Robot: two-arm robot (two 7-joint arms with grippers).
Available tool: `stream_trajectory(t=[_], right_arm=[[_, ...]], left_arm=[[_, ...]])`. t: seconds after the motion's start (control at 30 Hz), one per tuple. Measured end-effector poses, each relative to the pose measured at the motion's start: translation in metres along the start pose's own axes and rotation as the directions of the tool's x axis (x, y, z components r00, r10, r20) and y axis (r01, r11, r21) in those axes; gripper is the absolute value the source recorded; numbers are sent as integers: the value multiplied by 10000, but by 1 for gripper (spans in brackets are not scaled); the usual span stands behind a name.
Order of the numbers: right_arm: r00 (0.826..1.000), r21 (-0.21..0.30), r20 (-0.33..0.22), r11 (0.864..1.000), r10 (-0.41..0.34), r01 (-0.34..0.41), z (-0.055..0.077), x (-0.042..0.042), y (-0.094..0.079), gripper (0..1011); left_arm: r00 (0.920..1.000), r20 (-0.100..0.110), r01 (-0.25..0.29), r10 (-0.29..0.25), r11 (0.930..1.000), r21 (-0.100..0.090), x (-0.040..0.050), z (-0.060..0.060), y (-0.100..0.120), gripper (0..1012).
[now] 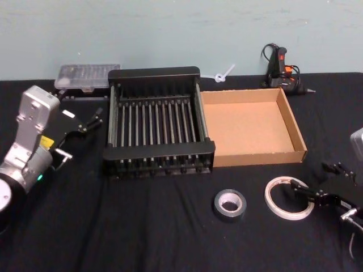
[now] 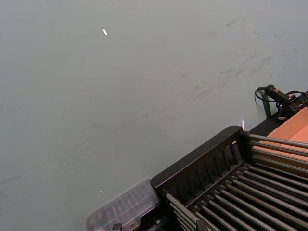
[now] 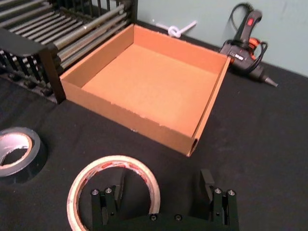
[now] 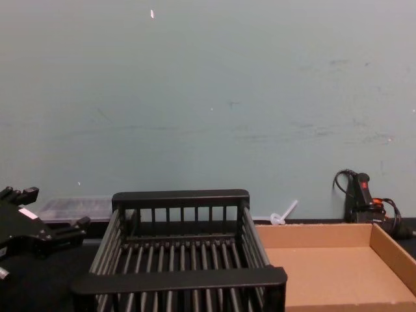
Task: Pick up the white tape and place it into the black box , Pick up the silver tape and place it into the brown box.
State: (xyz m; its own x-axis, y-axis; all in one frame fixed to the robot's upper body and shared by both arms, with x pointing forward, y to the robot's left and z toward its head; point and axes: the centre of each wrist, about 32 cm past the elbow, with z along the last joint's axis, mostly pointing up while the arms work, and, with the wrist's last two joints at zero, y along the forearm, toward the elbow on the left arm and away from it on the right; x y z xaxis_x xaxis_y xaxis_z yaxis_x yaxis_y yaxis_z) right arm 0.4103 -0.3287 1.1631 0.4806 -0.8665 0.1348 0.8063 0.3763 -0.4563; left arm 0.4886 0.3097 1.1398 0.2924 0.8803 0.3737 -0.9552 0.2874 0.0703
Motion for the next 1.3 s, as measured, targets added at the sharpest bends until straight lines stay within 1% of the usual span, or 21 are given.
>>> stream_trajectory(t=[0.13, 0.43, 0.97, 1.3], right_arm=[[9999, -202, -105, 9998, 48, -50, -32, -11, 26, 1002], [9996, -488, -260, 9987, 110, -123, -83, -16, 74, 1002], [9986, -682, -525, 9976, 95, -131, -115, -10, 136, 1002], [9985, -665, -551, 9977, 49, -86, -120, -6, 137, 1003]], left_arm=[[10000, 0, 0, 0, 10000, 0, 0, 0, 0, 1001], [10000, 0, -1, 1, 10000, 1, 0, 0, 0, 1001], [10000, 0, -1, 1, 10000, -1, 0, 0, 0, 1001], [10000, 0, 0, 0, 10000, 0, 0, 0, 0, 1001]])
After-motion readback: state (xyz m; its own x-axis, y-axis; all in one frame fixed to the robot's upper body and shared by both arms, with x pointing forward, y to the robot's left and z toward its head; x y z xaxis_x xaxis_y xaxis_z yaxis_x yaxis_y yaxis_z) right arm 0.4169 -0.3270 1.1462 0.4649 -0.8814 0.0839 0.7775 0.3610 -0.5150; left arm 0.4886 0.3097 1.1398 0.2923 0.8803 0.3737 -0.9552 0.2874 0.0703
